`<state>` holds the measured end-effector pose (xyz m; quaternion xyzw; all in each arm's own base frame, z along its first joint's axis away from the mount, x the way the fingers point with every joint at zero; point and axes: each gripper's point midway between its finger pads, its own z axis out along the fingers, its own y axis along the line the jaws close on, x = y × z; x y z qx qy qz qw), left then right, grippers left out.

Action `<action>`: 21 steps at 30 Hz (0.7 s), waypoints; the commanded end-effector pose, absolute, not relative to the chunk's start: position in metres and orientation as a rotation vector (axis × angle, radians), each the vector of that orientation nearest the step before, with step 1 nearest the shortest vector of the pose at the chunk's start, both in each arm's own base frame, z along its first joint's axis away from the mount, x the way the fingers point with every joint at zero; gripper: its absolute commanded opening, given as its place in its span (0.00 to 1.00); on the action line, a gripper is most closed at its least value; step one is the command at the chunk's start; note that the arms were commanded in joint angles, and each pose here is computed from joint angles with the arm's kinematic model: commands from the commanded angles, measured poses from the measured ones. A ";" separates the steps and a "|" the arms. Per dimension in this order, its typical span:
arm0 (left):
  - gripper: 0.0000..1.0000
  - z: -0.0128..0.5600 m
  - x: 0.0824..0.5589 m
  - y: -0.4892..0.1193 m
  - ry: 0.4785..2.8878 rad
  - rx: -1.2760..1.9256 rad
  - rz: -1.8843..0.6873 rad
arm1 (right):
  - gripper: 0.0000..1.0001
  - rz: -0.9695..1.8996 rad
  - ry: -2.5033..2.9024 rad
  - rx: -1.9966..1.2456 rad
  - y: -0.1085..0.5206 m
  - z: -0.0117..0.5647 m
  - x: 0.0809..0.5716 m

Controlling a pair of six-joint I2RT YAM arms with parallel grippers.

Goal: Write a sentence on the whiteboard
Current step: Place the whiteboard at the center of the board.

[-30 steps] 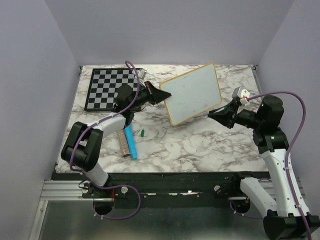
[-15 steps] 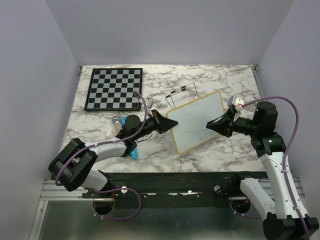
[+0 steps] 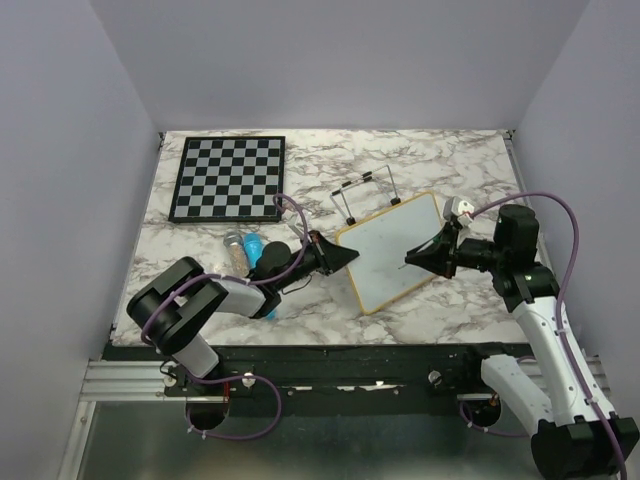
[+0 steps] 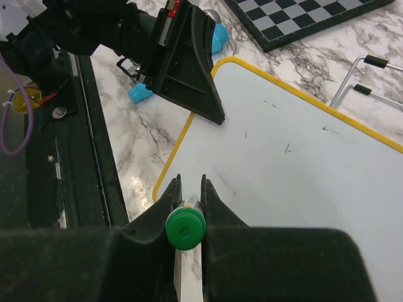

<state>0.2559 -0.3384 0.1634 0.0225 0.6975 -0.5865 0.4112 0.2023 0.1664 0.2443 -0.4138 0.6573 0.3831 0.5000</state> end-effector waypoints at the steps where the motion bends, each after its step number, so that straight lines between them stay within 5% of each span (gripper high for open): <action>1: 0.00 0.213 0.252 -0.340 1.522 0.042 -1.598 | 0.01 0.931 1.549 -1.053 0.174 0.236 0.202; 21: 0.00 0.189 0.238 -0.351 1.588 0.013 -1.575 | 0.01 0.955 1.566 -1.093 0.189 0.211 0.199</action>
